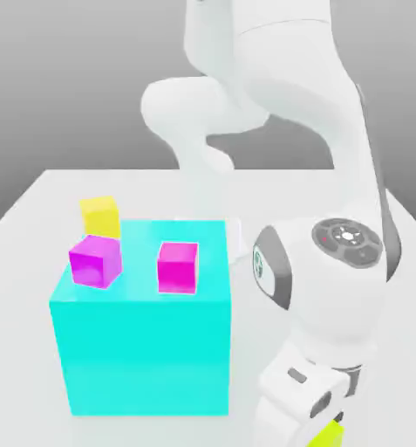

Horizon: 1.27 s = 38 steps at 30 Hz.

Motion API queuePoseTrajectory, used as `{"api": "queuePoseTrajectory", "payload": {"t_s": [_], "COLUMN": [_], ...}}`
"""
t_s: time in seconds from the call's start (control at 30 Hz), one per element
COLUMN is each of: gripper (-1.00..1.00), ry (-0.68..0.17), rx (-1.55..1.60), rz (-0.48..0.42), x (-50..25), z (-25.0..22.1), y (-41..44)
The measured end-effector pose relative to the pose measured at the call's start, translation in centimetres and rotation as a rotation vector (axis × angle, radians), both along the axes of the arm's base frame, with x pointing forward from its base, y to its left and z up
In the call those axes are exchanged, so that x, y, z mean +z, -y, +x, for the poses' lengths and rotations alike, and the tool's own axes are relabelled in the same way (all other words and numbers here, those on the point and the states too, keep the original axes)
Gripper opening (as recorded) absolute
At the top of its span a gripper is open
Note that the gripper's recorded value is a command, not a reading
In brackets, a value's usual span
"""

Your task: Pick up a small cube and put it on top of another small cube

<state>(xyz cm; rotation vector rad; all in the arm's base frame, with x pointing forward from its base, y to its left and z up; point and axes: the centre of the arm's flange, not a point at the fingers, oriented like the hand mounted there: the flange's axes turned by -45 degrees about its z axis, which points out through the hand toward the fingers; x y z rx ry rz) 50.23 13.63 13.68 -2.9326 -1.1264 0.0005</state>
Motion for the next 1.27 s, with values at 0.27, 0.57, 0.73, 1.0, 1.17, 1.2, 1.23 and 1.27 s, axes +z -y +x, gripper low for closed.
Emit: {"api": "queuePoseTrajectory", "payload": {"t_s": [0.27,0.57,0.73,1.0,1.17,1.2,1.23,1.27], "gripper": [-1.0,-1.0,-1.0,-1.0,1.0,1.0,1.0,1.0], "ry": [0.0,-0.005,-0.006,-0.002,-0.001,-0.001,-0.001,-0.001], "rx": [0.001,-0.552,-0.88,-1.35,-1.371,-1.371,-1.371,-1.371], "rz": [0.0,0.015,0.017,0.007,0.006,0.006,0.006,0.006], "x": [4.6,16.9,23.2,29.5,25.7,25.7,25.7,25.7], "z": [0.0,-0.2,-3.2,-10.3,-10.6,-10.6,-10.6,-10.6], "y": [0.0,12.9,19.7,27.6,27.9,27.9,27.9,27.9]}}
